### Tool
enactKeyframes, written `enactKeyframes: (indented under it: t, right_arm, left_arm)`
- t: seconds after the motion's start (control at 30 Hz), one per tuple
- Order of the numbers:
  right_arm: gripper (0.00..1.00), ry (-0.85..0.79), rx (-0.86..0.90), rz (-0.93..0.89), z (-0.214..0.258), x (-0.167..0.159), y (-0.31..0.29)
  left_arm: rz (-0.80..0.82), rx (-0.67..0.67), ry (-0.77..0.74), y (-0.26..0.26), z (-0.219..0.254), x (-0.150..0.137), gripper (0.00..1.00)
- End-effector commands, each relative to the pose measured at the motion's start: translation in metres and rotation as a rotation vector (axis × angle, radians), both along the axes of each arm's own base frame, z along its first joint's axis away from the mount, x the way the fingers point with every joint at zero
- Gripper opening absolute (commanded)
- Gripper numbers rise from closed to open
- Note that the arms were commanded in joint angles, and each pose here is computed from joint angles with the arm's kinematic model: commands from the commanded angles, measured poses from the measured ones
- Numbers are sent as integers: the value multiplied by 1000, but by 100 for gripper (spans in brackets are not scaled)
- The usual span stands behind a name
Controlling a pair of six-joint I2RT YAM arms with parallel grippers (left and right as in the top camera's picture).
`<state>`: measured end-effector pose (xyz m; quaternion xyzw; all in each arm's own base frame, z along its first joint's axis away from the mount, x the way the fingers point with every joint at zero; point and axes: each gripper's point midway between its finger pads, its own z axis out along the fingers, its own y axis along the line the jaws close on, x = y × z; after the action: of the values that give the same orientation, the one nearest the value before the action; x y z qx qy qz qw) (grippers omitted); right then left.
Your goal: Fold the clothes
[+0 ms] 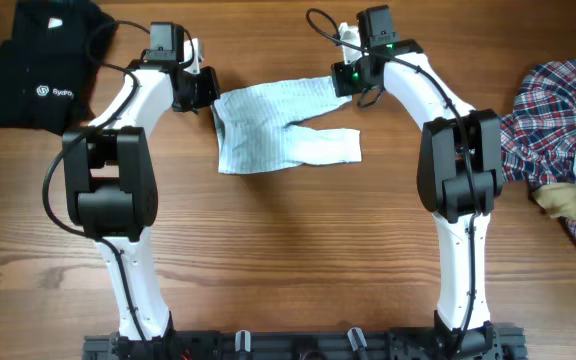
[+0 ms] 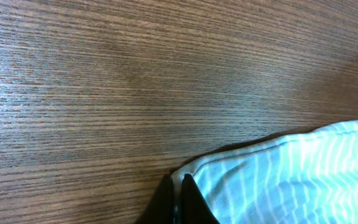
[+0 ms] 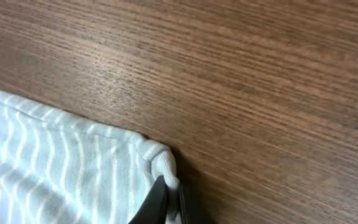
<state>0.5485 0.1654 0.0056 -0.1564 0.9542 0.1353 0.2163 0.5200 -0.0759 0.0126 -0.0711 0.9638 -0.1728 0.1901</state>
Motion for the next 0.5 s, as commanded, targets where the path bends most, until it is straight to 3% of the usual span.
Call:
enactKeyframes:
  t: [0.0, 0.17, 0.47]
  right_arm:
    - [4, 17, -26, -40, -14, 0, -7]
    - [4, -7, -2, -57, 1, 4, -4]
    - [5, 13, 51, -28, 10, -3, 5]
  left_arm:
    - [-19, -8, -5, -5, 3, -1, 4]
    - [-19, -10, -46, -5, 30, 1, 4]
    - [-56, -26, -8, -22, 33, -12, 4]
